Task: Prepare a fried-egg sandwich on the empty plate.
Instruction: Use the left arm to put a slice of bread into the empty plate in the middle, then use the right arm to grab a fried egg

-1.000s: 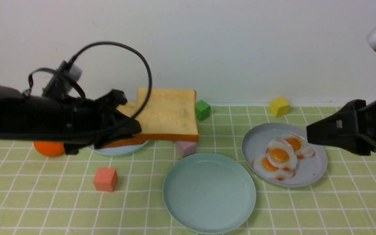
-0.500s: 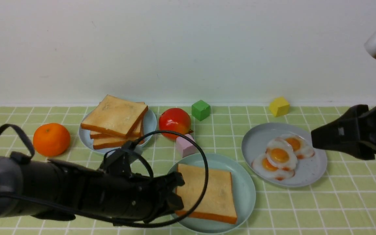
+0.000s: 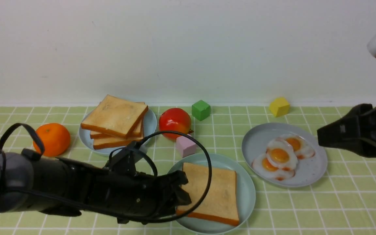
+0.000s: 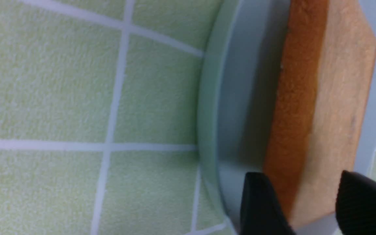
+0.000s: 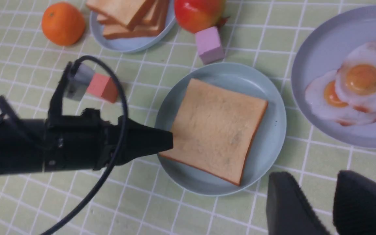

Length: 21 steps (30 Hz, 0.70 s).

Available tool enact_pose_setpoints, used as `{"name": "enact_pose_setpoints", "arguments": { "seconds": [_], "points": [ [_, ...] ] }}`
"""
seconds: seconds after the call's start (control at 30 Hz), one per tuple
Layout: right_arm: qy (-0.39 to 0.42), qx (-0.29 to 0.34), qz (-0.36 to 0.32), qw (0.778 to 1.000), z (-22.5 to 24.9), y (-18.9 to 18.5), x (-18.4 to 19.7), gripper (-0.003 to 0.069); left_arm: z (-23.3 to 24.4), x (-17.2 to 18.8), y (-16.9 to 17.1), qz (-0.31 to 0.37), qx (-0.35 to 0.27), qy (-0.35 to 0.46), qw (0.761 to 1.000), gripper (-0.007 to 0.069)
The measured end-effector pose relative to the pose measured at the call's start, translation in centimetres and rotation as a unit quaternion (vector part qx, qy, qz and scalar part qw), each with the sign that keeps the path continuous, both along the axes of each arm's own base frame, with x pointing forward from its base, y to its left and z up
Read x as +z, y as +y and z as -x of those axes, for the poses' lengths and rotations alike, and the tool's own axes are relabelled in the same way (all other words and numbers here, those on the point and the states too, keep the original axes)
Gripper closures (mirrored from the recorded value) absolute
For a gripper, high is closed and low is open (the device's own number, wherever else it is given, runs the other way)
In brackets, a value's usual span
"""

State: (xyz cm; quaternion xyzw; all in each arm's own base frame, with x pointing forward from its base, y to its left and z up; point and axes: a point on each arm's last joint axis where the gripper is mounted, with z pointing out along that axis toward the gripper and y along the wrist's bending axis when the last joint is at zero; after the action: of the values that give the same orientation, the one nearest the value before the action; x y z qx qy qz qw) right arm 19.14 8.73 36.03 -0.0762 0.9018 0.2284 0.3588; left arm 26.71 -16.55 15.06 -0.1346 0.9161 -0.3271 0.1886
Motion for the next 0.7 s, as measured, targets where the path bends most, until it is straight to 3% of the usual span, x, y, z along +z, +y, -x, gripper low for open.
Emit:
{"name": "enact_pose_setpoints", "arguments": {
  "seconds": [0.2, 0.33, 0.43, 0.5, 0.57, 0.7],
  "points": [
    [0.020, -0.039, 0.008, 0.999, -1.4, -0.1, -1.0, 0.0409, 0.2, 3.3, 1.0, -0.039, -0.008, -0.082, 0.996, 0.0040],
    [0.050, -0.063, 0.014, 0.997, -3.0, -0.5, -2.4, 0.0375, 0.8, 5.6, 1.4, -0.064, -0.053, -0.143, 0.986, 0.0018],
    [0.085, -0.108, 0.008, 0.991, -5.3, -2.3, -4.1, 0.0310, 2.0, 8.4, 0.6, -0.048, -0.150, -0.183, 0.970, 0.0081],
    [0.098, -0.125, -0.002, 0.987, -6.8, -3.5, -5.2, 0.0283, 2.4, 10.0, -0.1, -0.037, -0.211, -0.183, 0.959, 0.0162],
    [0.107, -0.135, -0.018, 0.985, -8.1, -4.5, -6.3, 0.0268, 2.5, 11.7, -0.6, -0.047, -0.269, -0.177, 0.946, 0.0277],
    [0.130, -0.124, -0.059, 0.982, -10.6, -5.6, -9.0, 0.0258, 1.7, 14.9, -0.3, -0.110, -0.301, -0.165, 0.933, 0.0528]
  ]
}}
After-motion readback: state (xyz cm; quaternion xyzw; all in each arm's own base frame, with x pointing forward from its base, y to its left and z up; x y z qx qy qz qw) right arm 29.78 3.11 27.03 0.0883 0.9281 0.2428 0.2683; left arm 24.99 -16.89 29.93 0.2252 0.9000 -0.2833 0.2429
